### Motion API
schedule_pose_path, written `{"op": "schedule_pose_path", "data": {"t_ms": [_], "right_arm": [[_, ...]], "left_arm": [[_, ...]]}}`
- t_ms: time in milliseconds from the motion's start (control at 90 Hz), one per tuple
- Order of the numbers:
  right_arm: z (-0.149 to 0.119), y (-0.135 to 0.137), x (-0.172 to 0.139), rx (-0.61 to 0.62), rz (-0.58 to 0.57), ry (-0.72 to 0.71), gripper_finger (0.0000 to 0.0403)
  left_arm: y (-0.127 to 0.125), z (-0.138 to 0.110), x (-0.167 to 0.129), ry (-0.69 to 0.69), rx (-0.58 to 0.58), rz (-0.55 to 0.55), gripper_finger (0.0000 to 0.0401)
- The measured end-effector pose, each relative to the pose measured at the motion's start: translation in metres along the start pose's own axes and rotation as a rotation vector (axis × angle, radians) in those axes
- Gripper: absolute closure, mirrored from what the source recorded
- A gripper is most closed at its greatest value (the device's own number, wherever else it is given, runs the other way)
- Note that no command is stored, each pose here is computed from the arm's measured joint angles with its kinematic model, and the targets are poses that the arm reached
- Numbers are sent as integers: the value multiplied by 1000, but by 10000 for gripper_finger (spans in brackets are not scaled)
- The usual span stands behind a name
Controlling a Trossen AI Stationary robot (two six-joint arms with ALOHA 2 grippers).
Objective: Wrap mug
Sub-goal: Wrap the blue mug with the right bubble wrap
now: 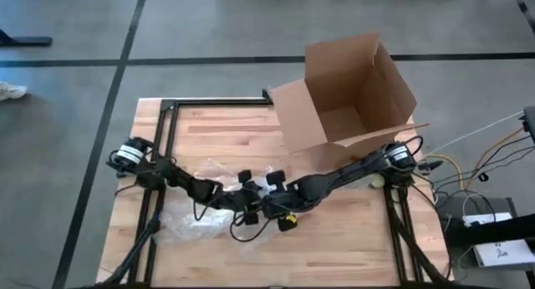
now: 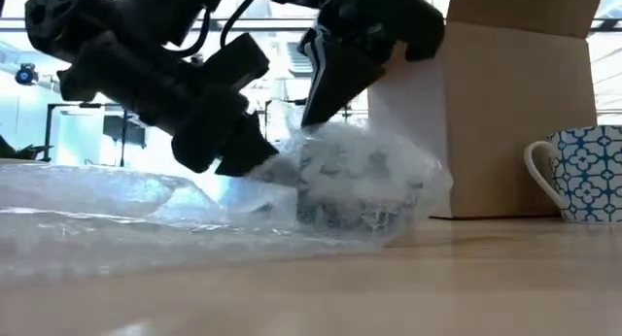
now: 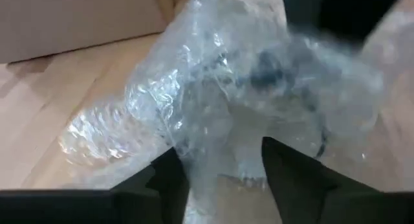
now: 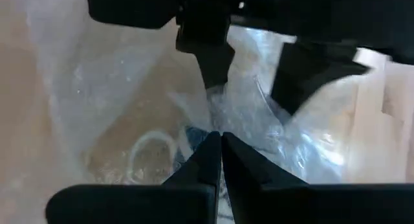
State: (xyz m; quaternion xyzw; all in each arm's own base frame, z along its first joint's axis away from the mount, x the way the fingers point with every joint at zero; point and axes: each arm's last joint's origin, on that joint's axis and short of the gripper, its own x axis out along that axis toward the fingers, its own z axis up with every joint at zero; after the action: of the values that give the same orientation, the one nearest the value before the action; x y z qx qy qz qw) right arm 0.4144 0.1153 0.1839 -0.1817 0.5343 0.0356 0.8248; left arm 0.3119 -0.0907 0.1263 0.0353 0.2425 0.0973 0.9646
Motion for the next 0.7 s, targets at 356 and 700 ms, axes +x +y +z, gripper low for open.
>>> {"op": "schedule_pose_path", "data": {"t_ms": [356, 700], "right_arm": [[4, 7, 14, 15, -18, -38, 403], [4, 5, 24, 36, -116, -32, 403]], "left_arm": [[-2, -4, 0, 80, 62, -93, 151], [-2, 0, -2, 66, 38, -134, 239]]}}
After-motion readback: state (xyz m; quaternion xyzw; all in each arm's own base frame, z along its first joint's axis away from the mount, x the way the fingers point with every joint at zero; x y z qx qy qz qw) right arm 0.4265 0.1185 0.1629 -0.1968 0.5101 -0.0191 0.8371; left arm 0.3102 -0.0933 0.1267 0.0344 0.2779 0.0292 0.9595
